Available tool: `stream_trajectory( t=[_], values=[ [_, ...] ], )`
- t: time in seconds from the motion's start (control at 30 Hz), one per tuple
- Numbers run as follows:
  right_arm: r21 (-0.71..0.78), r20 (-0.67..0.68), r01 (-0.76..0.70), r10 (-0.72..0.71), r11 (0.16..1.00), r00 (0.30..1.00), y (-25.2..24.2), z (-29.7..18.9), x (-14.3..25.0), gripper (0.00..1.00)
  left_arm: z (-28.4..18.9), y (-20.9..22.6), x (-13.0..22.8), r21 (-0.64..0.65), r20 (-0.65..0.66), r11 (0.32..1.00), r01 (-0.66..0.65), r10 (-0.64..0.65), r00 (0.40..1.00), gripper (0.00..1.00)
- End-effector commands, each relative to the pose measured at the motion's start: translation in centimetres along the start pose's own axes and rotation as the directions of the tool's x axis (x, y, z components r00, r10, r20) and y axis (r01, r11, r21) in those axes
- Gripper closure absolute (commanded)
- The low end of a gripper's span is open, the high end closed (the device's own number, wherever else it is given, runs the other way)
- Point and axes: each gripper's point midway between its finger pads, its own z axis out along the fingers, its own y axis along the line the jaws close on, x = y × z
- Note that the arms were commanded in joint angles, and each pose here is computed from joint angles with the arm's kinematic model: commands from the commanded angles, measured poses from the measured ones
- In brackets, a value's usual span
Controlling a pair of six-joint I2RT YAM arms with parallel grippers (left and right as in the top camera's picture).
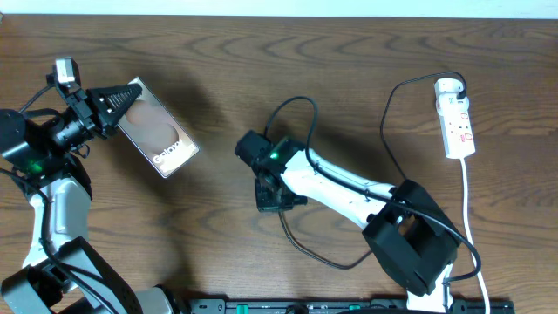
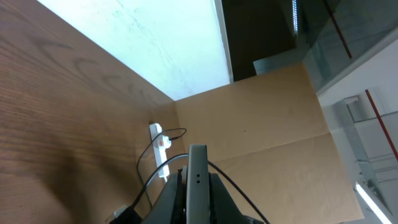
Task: Plug charger to phone and switch on socket
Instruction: 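Lift the connector with the right gripper toward the phone's bottom edge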
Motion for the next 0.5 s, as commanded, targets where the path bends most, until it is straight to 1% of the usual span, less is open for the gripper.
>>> stream_trajectory(
  t=[0.0, 0.07, 0.13, 0.2, 0.3, 0.33, 0.37, 0.4, 0.47],
  values=[
    [-0.113, -0.006, 0.098, -0.099, 0.989, 0.995, 2.2, -1.5, -1.2, 0.99, 0.1, -1.1, -0.1, 0.007, -0.019, 0.999, -0.042, 0.042, 0.999, 0.93],
    [-0.165, 0.006, 0.142, -0.143, 0.976, 0.990, 3.2, -2.5, -1.8, 0.99, 0.1, -1.1, -0.1, 0.008, -0.019, 0.999, -0.042, 0.042, 0.999, 0.92],
    [-0.262, 0.045, 0.231, -0.227, 0.937, 0.973, 5.0, -4.7, -2.8, 0.99, 0.1, -1.1, -0.1, 0.008, -0.019, 0.999, -0.042, 0.042, 0.999, 0.93],
    [-0.332, 0.083, 0.293, -0.281, 0.897, 0.956, 6.3, -6.5, -3.5, 0.99, 0.1, -1.1, -0.1, 0.008, -0.019, 0.999, -0.042, 0.042, 0.999, 0.93],
    [-0.450, 0.157, 0.375, -0.342, 0.810, 0.926, 8.3, -9.8, -4.4, 0.99, 0.1, -1.2, -0.1, 0.008, -0.019, 0.999, -0.042, 0.043, 0.999, 0.93],
    [-0.498, 0.186, 0.406, -0.363, 0.766, 0.913, 9.1, -11.1, -4.5, 0.99, 0.1, -1.1, -0.1, 0.008, -0.019, 0.999, -0.042, 0.042, 0.999, 0.93],
    [-0.562, 0.226, 0.446, -0.389, 0.697, 0.893, 10.2, -12.7, -4.7, 0.99, 0.1, -1.1, -0.1, 0.008, -0.019, 0.999, -0.042, 0.043, 0.999, 0.93],
    [-0.677, 0.317, 0.522, -0.435, 0.519, 0.843, 12.2, -16.1, -4.5, 0.99, 0.1, -1.1, -0.1, 0.008, -0.019, 0.999, -0.047, 0.047, 0.999, 0.93],
    [-0.764, 0.427, 0.582, -0.456, 0.280, 0.781, 13.7, -20.0, -4.0, 0.99, 0.1, -1.2, -0.1, 0.008, -0.020, 0.998, -0.058, 0.059, 0.998, 0.93]
  ],
)
